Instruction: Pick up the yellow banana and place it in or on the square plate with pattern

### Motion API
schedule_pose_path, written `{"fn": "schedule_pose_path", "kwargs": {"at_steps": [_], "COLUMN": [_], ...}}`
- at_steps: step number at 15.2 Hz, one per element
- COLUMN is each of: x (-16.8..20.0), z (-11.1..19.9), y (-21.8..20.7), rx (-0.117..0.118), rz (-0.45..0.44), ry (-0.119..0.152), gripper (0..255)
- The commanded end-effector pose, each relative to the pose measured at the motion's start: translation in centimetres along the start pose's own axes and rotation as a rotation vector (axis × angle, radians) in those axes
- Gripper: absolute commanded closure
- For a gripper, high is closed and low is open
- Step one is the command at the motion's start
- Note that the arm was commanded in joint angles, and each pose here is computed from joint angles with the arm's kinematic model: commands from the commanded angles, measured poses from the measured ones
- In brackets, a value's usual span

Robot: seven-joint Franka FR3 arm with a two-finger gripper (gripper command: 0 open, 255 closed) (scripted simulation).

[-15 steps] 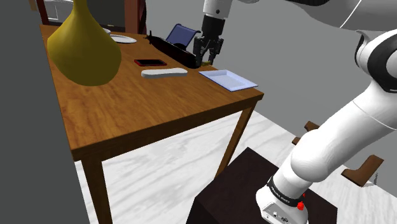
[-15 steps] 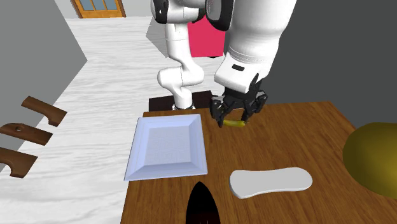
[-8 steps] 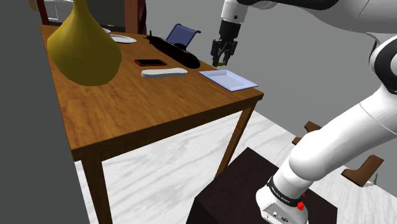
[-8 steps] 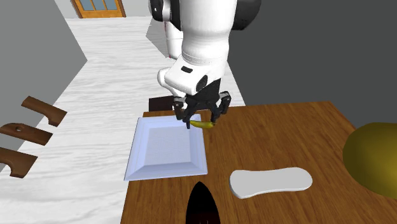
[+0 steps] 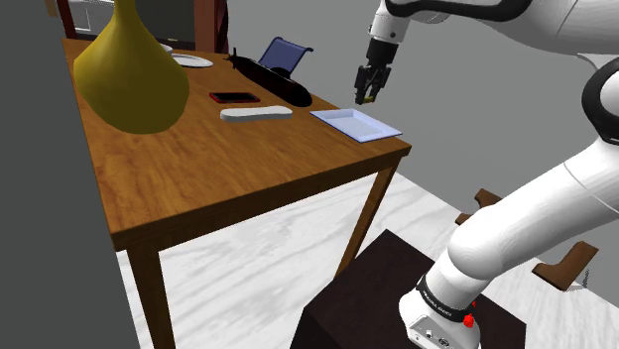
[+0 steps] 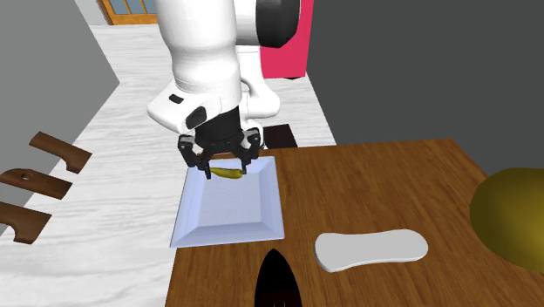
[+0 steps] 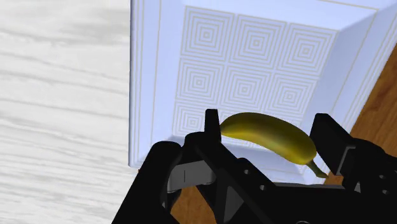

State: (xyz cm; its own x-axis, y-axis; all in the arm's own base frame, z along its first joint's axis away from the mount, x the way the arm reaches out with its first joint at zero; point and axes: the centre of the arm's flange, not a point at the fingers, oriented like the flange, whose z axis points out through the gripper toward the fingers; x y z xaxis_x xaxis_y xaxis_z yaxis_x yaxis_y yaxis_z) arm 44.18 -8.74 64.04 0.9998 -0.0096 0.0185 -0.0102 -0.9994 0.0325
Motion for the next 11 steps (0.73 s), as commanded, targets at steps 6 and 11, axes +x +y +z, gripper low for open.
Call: {"fn": "schedule_pose_path", "kwargs": {"at_steps": [6, 11], "x": [-0.1, -0.2], "z": [3.4, 6.4], "y": [0.5, 0.4], "rx": [0.0, 0.0], "rz": [-0.001, -0.001], "ry": [0.0, 0.0], "gripper": [255, 255]}}
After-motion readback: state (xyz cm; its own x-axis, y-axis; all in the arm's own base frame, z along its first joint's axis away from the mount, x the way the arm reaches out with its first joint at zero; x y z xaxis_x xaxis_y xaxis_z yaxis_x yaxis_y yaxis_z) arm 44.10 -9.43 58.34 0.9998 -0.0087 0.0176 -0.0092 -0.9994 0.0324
